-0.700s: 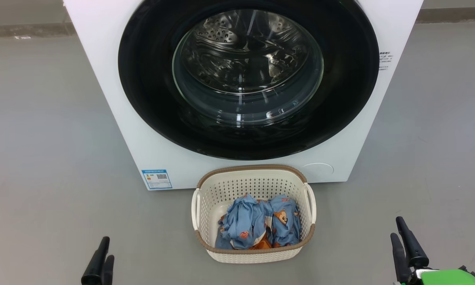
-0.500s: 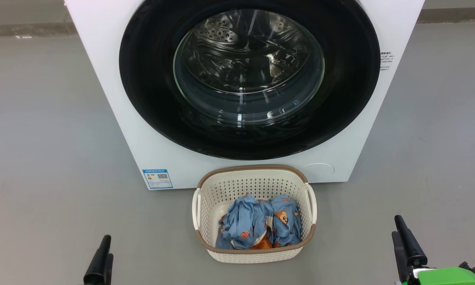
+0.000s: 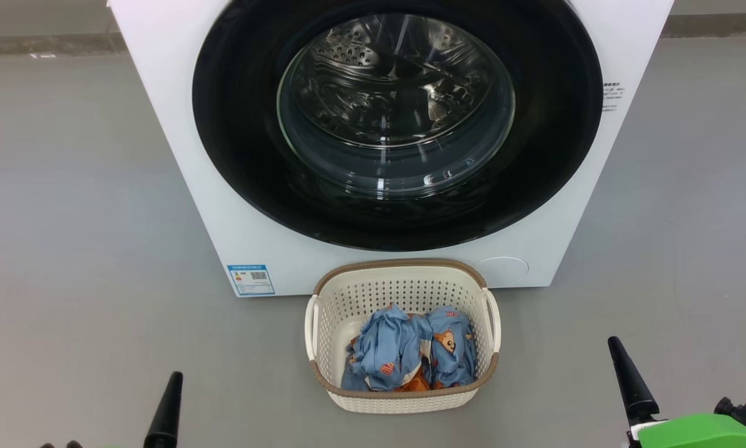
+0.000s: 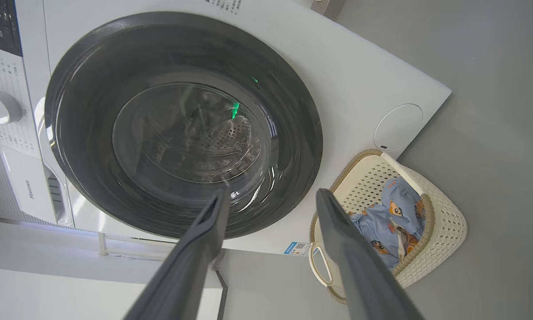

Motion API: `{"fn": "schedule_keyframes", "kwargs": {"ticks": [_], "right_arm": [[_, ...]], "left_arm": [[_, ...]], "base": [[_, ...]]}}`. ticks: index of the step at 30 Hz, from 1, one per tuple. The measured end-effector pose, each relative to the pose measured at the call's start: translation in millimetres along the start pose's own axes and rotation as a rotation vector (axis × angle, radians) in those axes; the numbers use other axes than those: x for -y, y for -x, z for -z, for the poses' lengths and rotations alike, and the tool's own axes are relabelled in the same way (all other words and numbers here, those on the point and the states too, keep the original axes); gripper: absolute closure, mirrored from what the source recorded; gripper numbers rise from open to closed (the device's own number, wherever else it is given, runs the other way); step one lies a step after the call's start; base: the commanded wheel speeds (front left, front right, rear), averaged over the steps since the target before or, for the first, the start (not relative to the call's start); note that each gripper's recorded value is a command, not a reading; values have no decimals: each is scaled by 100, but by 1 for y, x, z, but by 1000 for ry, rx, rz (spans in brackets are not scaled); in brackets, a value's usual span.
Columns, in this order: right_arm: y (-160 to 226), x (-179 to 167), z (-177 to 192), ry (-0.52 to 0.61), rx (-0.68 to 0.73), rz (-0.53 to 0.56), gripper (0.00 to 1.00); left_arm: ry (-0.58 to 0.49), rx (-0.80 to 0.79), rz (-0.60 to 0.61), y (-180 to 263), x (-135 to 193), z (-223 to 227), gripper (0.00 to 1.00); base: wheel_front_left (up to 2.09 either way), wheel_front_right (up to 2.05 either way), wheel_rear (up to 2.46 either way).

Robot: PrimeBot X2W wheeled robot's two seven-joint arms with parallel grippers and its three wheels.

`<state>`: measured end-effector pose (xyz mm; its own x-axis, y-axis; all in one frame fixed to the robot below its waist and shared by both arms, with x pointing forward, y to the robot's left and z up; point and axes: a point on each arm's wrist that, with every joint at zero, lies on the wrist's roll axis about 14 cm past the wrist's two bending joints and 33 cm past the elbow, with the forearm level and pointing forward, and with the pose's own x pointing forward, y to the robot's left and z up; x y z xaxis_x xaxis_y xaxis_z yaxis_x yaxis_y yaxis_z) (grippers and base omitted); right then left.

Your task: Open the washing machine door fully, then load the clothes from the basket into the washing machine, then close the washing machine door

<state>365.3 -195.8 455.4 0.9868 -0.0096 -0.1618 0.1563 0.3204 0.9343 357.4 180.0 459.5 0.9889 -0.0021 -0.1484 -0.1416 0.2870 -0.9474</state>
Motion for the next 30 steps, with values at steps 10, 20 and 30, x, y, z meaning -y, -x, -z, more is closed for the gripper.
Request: {"fn": "schedule_keyframes", "kwargs": {"ticks": [10,20,30], "right_arm": [[-1,-1,1,150,-14,-7,0],[-2,-2,1,282,-10,-14,0],[-3,-4,3,415,-18,-32,0]], "left_arm": [[-151,-2,6,1,4,3,0],[-293,-1,31,1,11,6,0],[-421,3,41,5,13,10,0]], "base": [[0,0,0],[0,0,0],[0,0,0]]}}
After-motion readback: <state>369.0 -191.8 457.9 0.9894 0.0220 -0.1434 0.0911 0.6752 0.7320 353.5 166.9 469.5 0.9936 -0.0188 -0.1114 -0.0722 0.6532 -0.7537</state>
